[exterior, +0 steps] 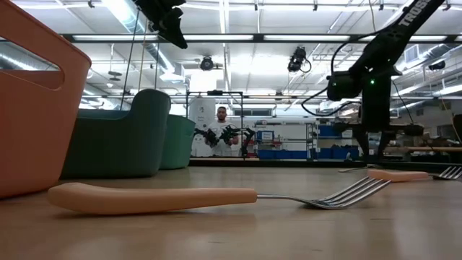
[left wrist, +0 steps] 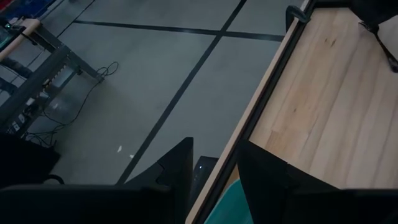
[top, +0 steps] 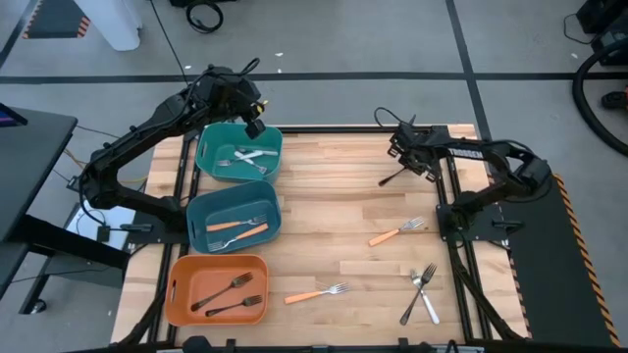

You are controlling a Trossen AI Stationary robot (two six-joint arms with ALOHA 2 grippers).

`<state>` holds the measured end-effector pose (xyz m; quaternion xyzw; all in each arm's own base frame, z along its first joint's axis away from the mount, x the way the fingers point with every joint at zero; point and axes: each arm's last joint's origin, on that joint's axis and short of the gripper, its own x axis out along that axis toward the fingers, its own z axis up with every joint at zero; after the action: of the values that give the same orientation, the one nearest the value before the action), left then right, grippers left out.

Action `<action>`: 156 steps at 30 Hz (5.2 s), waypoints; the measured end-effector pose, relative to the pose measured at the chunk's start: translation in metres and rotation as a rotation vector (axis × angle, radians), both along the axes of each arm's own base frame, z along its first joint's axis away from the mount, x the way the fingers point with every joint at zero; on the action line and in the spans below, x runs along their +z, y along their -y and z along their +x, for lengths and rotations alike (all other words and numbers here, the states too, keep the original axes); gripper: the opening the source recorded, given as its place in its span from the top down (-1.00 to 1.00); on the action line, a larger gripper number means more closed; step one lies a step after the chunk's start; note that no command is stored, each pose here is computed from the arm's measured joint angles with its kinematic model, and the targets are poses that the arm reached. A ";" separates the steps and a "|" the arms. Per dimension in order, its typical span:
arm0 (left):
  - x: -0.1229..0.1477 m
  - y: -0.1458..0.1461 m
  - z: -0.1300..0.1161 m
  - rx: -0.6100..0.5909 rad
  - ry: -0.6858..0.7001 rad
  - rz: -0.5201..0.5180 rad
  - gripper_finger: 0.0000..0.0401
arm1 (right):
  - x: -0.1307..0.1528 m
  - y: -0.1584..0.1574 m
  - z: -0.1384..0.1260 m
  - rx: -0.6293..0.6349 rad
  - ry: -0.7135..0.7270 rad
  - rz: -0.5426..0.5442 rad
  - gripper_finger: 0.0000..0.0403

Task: Sort silverware by color (type)
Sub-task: Put the black fork into the orange bin

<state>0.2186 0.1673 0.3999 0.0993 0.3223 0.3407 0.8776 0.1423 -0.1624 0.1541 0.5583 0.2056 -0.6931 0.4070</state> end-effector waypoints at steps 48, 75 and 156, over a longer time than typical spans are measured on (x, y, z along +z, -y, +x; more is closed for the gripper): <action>0.000 0.000 0.000 -0.013 -0.017 0.015 0.34 | -0.012 -0.020 0.031 -0.079 0.090 0.026 0.51; 0.000 0.000 0.000 -0.013 -0.017 0.015 0.34 | -0.020 -0.018 0.030 0.249 -0.042 0.080 0.95; -0.027 0.035 0.128 -0.046 0.842 -0.667 0.68 | 0.152 -0.037 0.132 1.447 0.708 -1.170 0.94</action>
<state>0.3470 0.1323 0.3732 -0.3232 0.0307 0.2108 0.9221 0.2741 -0.1252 0.3064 0.1844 -0.0111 -0.0638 0.9807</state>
